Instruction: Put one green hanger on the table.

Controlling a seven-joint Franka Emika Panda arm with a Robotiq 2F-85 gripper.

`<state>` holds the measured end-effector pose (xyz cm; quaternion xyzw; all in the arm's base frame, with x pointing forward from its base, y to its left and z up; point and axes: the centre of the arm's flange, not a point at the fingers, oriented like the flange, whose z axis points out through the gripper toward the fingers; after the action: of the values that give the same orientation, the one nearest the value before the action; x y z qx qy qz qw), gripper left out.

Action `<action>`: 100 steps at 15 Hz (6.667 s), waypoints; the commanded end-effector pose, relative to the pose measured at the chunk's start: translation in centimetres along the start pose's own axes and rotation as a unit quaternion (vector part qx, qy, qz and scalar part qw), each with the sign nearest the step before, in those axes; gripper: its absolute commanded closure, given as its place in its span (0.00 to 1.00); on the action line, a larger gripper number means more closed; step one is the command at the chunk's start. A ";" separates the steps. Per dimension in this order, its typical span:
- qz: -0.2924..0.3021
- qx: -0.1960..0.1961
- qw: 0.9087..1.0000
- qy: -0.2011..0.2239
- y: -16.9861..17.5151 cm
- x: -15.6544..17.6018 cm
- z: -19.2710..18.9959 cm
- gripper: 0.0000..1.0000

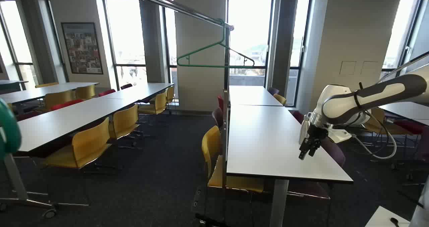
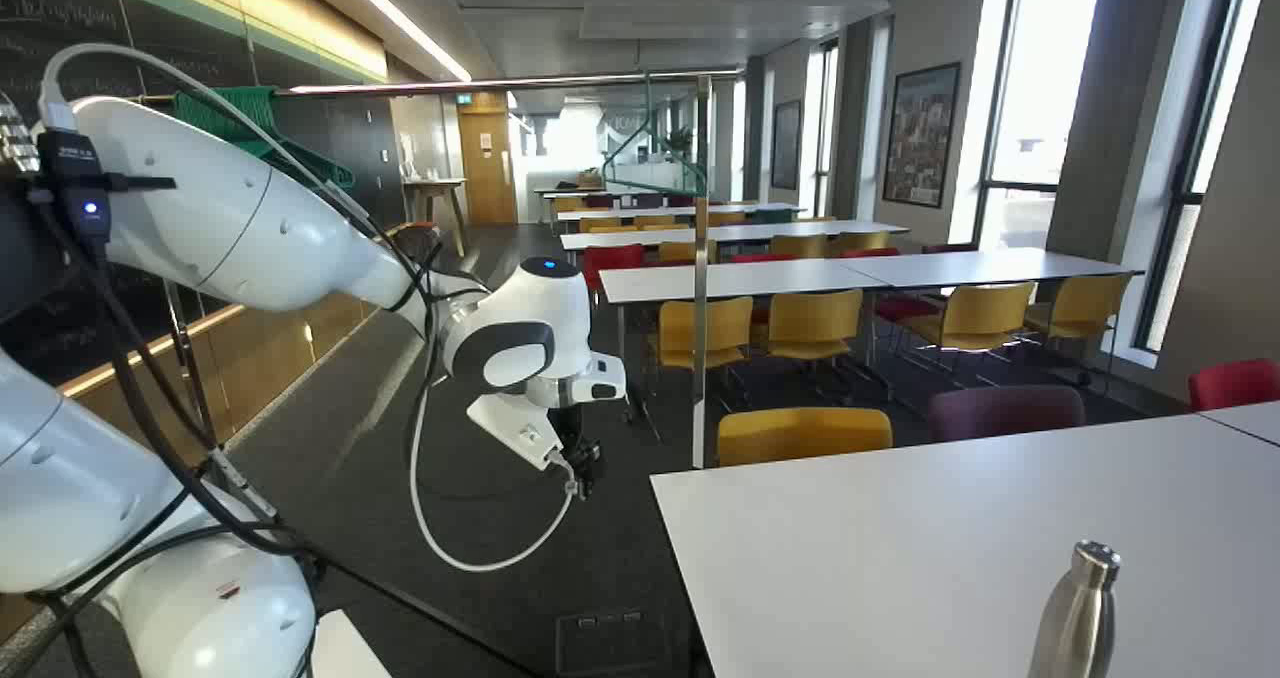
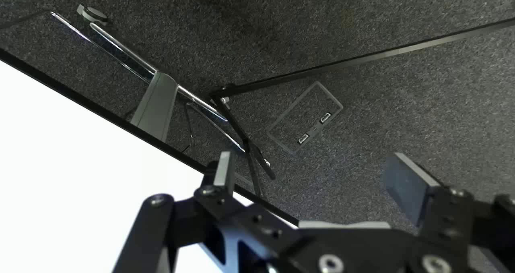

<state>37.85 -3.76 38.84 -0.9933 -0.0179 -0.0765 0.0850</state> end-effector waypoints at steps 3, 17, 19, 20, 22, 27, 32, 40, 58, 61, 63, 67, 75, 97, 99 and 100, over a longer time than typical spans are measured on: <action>0.000 0.000 1.000 -0.001 0.0 0.0 0.1 0.00; -0.062 -0.059 0.991 0.100 -0.1 4.3 -0.8 0.00; -0.086 -0.078 0.982 0.148 -1.0 6.2 -1.9 0.00; -0.094 -0.084 0.977 0.175 -1.5 7.1 -2.5 0.00; -0.108 -0.090 0.963 0.230 -2.8 8.7 -3.6 0.00; -0.154 -0.099 0.917 0.353 -6.5 11.3 -6.3 0.00; -0.160 -0.103 0.896 0.401 -7.8 12.3 -6.8 0.00; -0.143 -0.099 0.912 0.371 -7.0 11.5 -5.4 0.00; 0.083 0.101 0.824 0.552 -14.0 24.5 -11.4 0.00; 0.122 0.170 0.807 0.552 -16.3 25.2 -11.7 0.00; 0.139 0.218 0.796 0.548 -17.9 25.3 -11.8 0.00; 0.152 0.239 0.800 0.528 -23.9 25.5 -15.0 0.00; 0.166 0.266 0.793 0.523 -25.0 26.5 -15.2 0.00; 0.266 0.306 0.718 0.565 -26.0 29.9 -15.8 0.00; 0.262 0.319 0.719 0.559 -27.6 29.7 -15.6 0.00; 0.262 0.328 0.716 0.557 -28.1 29.7 -15.6 0.00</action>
<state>64.62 20.55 63.91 -0.6640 0.2703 -0.5720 0.3986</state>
